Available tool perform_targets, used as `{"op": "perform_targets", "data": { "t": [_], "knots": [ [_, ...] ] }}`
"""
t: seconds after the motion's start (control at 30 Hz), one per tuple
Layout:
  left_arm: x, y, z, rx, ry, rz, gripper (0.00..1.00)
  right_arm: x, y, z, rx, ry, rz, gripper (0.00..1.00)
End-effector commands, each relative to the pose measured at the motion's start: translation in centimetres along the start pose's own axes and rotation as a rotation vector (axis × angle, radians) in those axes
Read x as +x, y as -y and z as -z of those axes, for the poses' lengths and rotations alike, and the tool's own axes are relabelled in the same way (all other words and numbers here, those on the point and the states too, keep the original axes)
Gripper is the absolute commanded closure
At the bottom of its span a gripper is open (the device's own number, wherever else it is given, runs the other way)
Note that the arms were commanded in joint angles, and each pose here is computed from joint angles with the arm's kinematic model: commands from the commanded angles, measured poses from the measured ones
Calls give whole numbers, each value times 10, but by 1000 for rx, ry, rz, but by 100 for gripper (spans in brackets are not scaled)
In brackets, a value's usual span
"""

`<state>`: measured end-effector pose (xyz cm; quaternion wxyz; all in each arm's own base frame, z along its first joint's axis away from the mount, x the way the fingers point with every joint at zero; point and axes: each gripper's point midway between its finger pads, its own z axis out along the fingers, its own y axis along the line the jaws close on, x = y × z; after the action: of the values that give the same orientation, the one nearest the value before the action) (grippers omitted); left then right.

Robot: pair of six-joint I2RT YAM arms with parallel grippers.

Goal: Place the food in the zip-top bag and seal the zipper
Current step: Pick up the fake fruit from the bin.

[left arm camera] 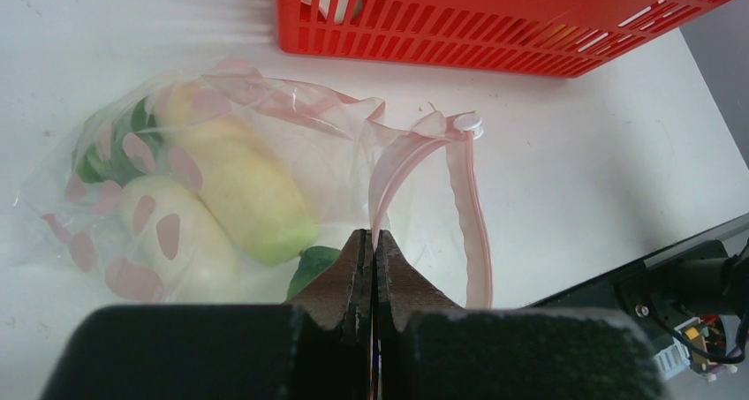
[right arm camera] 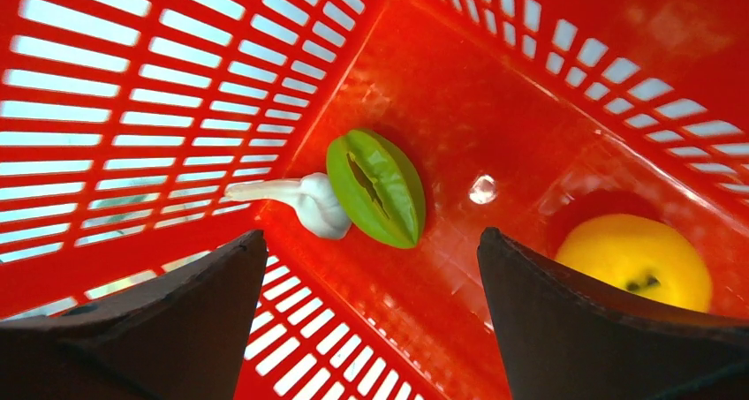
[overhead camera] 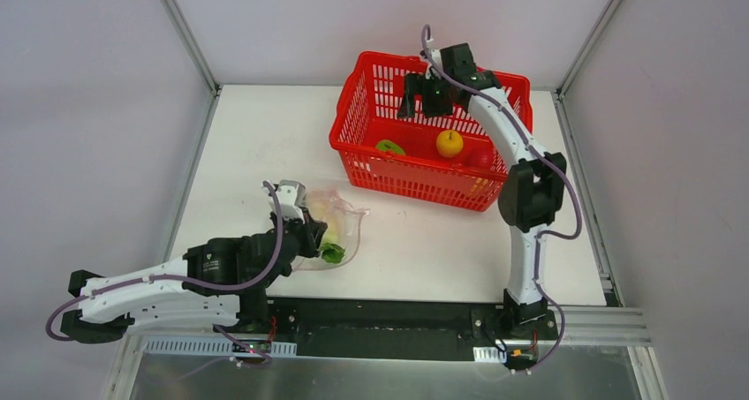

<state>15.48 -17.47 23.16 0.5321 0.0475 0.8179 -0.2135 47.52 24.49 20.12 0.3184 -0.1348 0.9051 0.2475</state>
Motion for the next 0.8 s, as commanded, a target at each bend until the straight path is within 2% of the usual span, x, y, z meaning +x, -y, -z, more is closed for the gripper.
{"op": "perform_targets", "data": {
  "t": [0.0,0.07,0.2,0.33,0.47,0.77],
  "knots": [
    [-4,0,-5,-9,47,-33,100,21,-6,-23,-56,-101,73,6],
    [-3,-1,-6,-19,39,-49,100,29,0,-40,16,-126,116,3],
    [4,-2,-9,-30,18,-66,100,46,-9,-62,44,-156,247,1],
    [14,-1,-12,-18,10,-73,100,51,-15,-79,2,-145,245,3],
    [13,0,-11,5,14,-61,100,66,-20,-89,-9,-189,297,5],
    [15,-5,-10,2,26,-64,100,105,9,-101,75,-312,317,10]
  ]
}}
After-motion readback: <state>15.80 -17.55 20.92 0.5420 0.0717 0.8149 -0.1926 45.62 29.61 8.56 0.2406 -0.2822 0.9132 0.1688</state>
